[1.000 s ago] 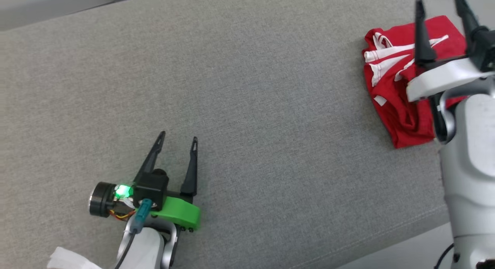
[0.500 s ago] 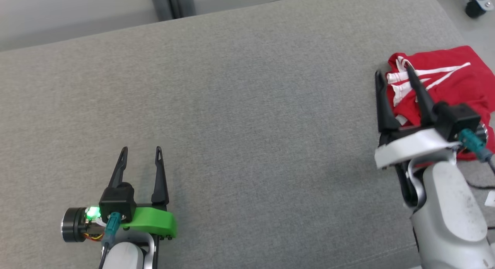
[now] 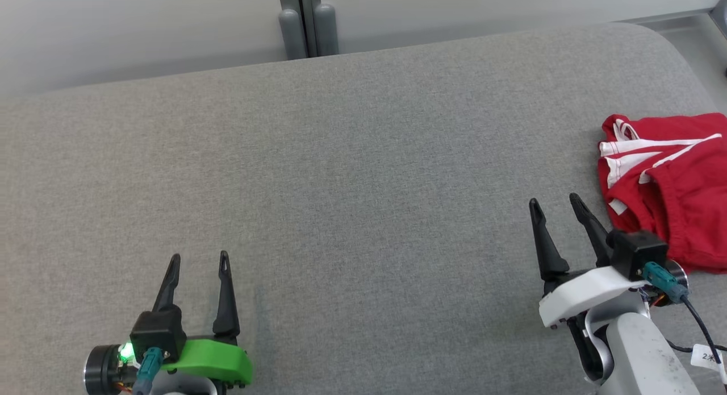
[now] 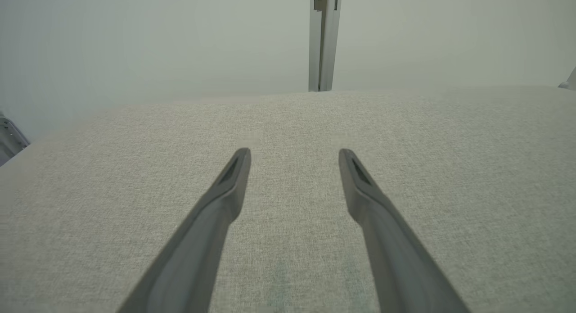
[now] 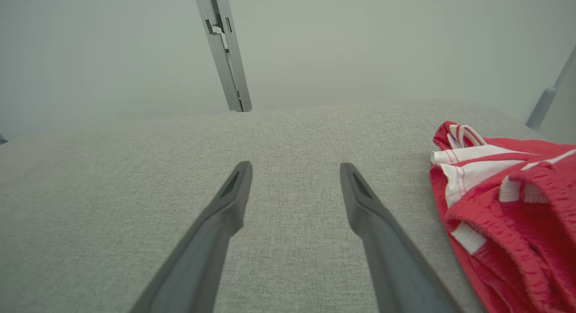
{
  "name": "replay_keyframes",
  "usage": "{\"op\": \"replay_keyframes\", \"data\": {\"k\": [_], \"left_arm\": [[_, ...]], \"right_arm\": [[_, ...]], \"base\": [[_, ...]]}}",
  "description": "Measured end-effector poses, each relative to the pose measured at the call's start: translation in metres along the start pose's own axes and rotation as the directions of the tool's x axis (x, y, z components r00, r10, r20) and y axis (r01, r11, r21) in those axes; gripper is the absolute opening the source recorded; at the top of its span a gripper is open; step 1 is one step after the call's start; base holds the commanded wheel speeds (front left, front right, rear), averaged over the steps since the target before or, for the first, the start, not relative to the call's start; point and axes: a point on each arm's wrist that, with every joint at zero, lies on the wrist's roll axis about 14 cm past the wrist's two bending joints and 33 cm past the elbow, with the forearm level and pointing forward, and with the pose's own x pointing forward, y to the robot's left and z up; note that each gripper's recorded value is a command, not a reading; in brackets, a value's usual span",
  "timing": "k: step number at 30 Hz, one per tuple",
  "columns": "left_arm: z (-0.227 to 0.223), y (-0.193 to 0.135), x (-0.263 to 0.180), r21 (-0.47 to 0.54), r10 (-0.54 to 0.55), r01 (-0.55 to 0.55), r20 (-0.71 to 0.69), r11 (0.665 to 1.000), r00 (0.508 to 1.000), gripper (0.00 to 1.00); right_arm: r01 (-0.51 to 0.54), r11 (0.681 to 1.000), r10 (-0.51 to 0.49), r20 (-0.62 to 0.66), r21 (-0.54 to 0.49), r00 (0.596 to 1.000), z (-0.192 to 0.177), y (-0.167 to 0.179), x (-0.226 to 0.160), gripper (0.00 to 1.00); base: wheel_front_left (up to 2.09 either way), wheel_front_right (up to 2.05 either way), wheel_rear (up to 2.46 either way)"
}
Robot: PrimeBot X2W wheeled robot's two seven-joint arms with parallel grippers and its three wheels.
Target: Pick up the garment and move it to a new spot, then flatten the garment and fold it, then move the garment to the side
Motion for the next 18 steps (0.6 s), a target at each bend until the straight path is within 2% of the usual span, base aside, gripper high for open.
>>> {"op": "replay_keyframes", "data": {"k": [17, 18], "left_arm": [[0.002, 0.022, -0.047, -0.029, 0.071, -0.071, 0.005, 0.997, 0.997, 1.00], [0.002, 0.022, -0.048, -0.035, 0.071, -0.071, 0.004, 0.997, 0.997, 0.00]], "right_arm": [[-0.051, 0.998, 0.052, -0.023, 0.034, 0.998, -0.007, 0.023, -0.032, 1.00], [-0.051, 0.998, 0.052, -0.027, 0.036, 0.998, -0.008, 0.023, -0.034, 0.00]], "base": [[0.00, 0.00, 0.00], [0.00, 0.00, 0.00]]}}
